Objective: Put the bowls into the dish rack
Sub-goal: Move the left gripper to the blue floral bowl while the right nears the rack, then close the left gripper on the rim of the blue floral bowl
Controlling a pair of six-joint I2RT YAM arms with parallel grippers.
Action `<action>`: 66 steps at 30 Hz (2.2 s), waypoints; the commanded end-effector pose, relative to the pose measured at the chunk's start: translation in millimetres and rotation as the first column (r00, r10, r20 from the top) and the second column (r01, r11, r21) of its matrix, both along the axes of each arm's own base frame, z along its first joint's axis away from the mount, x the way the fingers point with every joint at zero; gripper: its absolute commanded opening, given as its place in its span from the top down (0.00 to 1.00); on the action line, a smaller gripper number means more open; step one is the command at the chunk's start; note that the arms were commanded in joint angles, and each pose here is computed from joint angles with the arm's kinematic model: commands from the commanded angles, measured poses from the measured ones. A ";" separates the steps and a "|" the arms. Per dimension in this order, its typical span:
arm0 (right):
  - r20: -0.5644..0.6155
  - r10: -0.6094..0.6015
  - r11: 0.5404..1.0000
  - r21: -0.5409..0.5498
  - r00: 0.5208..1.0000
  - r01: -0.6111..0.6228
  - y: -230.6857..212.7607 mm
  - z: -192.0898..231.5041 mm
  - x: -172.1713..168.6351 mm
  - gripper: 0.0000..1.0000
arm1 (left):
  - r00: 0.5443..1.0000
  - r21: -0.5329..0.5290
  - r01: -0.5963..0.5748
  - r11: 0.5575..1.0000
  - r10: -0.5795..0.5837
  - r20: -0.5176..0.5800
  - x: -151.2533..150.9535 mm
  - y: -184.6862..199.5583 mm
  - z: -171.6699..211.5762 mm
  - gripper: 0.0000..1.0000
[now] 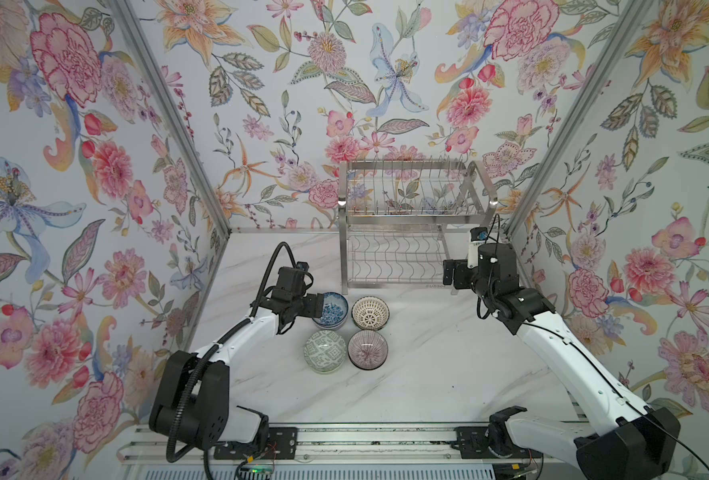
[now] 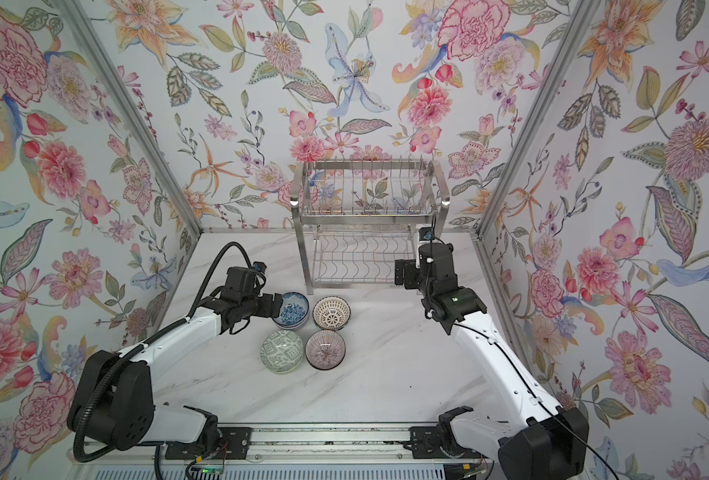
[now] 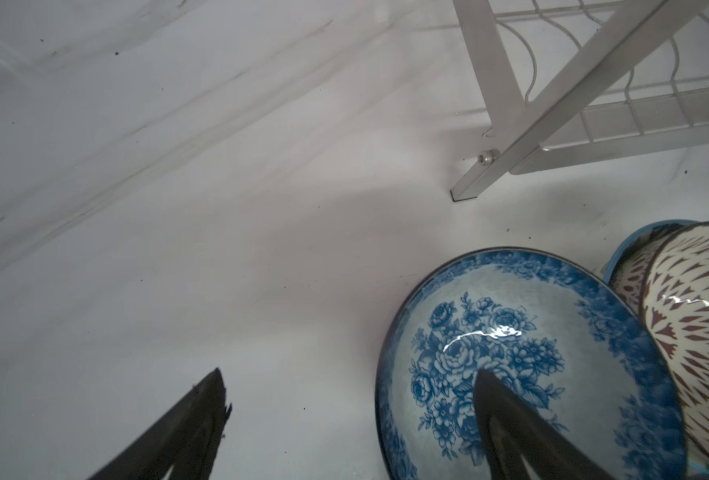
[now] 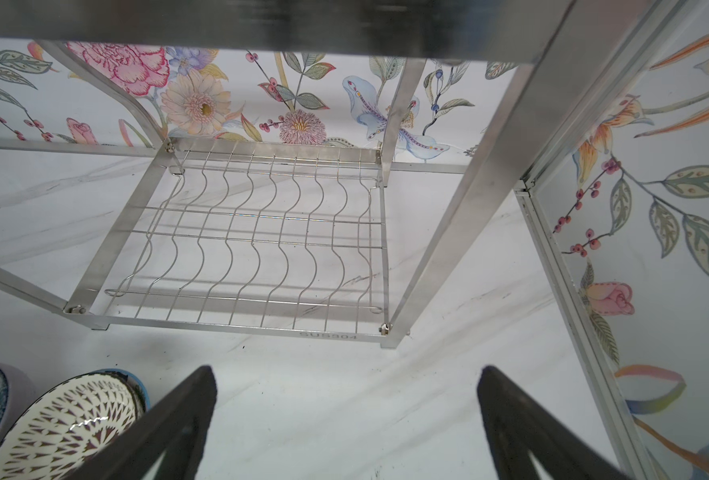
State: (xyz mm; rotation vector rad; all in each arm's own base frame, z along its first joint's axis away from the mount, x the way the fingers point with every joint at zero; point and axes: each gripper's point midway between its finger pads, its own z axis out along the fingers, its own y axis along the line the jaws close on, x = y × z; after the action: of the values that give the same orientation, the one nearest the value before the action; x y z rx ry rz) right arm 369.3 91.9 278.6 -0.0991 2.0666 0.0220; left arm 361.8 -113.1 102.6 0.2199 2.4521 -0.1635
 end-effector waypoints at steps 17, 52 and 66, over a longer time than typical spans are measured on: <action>-0.019 0.011 1.000 -0.001 1.000 -0.011 4.2 -4.1 0.4 0.01 | 0.999 -0.035 0.014 0.999 -0.016 -0.038 4.6 -9.6 -12.9 0.67; -0.017 -0.018 1.000 -0.012 1.000 0.018 -4.7 -8.7 -6.5 0.01 | 1.000 -0.026 -0.021 0.999 0.021 0.018 4.1 -1.2 13.0 1.00; -0.022 -0.014 1.000 -0.004 1.000 0.014 -3.7 -13.3 -6.7 0.01 | 0.999 0.021 -0.046 0.999 0.045 0.018 0.8 9.2 11.9 0.56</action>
State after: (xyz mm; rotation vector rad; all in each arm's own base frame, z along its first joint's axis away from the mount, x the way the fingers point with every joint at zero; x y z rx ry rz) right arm 365.5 89.8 265.9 -0.1018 2.0904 0.0086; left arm 361.0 -108.4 103.6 0.1854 2.4642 -0.1396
